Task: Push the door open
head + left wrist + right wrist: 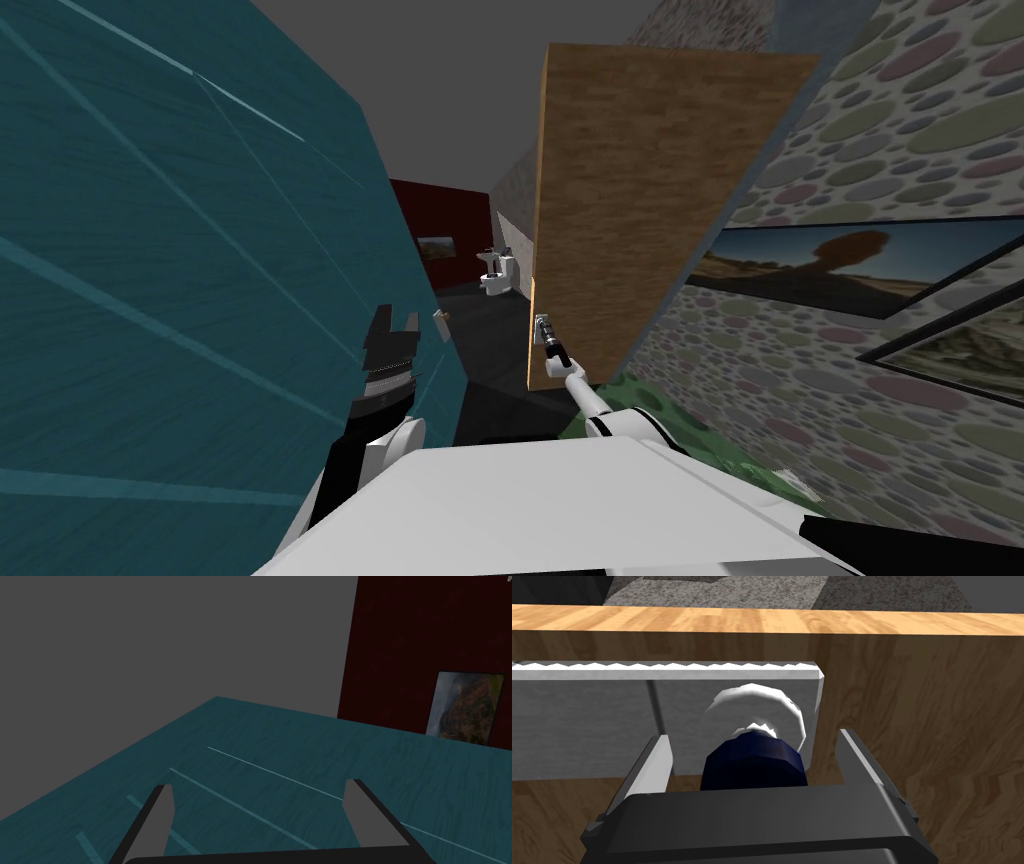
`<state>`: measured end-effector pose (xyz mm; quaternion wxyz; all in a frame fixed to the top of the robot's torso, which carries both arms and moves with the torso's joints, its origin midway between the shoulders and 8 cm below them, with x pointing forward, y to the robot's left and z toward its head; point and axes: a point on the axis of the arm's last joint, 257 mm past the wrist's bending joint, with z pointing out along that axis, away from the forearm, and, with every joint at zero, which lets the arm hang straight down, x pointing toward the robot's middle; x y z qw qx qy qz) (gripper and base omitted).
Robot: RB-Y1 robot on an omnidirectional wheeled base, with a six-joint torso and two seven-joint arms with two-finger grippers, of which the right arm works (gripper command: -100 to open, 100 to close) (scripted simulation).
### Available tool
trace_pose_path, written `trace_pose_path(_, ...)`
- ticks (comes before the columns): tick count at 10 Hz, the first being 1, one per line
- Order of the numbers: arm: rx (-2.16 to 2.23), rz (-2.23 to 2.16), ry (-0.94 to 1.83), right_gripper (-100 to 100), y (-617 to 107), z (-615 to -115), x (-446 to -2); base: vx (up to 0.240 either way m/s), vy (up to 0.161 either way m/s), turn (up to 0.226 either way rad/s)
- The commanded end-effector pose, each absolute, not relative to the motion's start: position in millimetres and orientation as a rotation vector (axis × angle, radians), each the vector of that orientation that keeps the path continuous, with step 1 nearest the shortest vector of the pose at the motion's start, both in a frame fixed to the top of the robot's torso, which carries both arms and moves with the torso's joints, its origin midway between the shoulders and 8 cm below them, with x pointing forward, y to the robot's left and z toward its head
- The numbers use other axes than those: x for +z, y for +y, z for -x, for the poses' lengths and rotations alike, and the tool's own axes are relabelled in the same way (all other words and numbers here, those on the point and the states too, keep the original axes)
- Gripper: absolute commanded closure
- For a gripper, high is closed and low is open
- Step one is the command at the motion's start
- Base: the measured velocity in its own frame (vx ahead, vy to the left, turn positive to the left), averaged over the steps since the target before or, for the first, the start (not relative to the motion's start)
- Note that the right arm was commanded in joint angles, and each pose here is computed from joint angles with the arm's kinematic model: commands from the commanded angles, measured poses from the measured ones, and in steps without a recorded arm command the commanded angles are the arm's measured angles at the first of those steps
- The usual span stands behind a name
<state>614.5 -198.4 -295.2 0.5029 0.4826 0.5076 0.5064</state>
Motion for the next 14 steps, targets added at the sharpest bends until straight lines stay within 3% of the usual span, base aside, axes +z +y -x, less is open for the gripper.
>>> trace_pose_path(1, 1.222, -1.166, 1.227, 100, -199, -614, -296, -0.016, 0.0, -0.004)
trace_pose_path(6, 1.222, -1.166, 1.227, 100, -199, -614, -296, -0.018, -0.002, 0.001)
trace_pose_path(13, 1.187, -1.154, 1.23, 100, -214, -616, -295, 0.153, -0.01, -0.104)
trace_pose_path(14, 1.185, -1.151, 1.24, -100, -209, -619, -297, -0.076, 0.003, -0.081)
